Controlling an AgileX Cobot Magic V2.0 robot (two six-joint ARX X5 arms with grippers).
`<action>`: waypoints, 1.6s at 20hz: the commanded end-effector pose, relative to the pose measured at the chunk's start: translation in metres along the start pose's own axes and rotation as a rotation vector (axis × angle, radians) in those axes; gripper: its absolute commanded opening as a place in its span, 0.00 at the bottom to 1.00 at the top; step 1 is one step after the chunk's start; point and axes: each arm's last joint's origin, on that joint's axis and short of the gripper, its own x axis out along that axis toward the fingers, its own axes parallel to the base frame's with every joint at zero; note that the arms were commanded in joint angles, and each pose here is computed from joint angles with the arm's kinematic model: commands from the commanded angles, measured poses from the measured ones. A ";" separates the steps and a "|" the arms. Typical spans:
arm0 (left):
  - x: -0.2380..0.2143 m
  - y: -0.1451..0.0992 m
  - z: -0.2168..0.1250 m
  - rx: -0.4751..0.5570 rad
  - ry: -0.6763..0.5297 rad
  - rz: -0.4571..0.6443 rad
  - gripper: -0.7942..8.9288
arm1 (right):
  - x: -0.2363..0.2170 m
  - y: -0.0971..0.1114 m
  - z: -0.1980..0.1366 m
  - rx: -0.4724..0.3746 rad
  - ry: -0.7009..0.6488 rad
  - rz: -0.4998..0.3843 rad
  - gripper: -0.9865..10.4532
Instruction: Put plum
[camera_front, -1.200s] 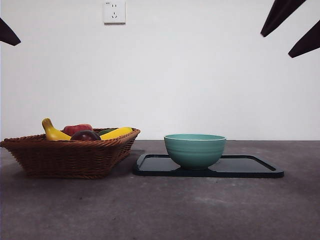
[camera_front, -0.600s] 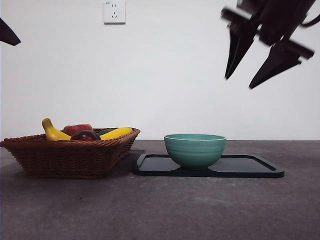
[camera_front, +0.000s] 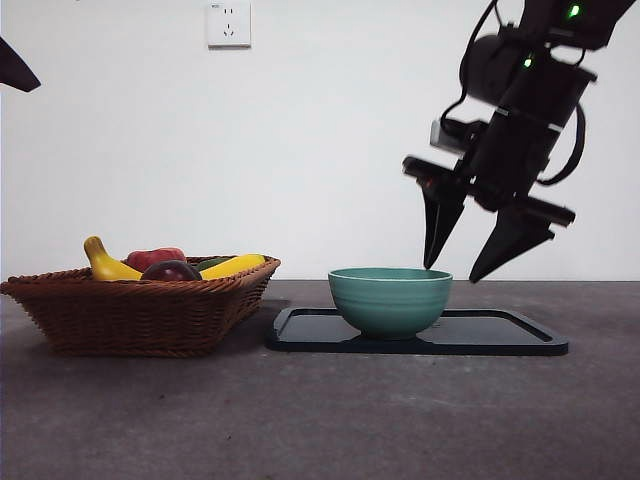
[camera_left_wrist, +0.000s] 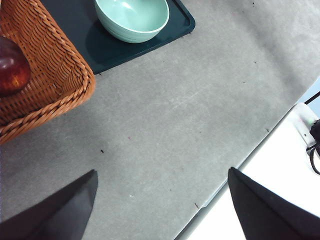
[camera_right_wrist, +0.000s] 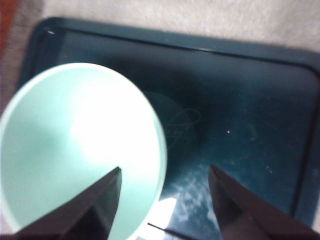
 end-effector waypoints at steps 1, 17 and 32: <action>-0.003 -0.002 0.005 0.025 -0.017 -0.008 0.50 | 0.010 0.001 0.005 -0.019 -0.007 0.001 0.33; -0.003 -0.002 0.005 0.025 -0.016 -0.008 0.50 | -0.008 0.010 0.020 -0.036 -0.136 0.044 0.10; -0.003 -0.002 0.005 0.025 -0.016 -0.008 0.50 | -0.170 0.063 -0.043 -0.260 -0.207 0.076 0.09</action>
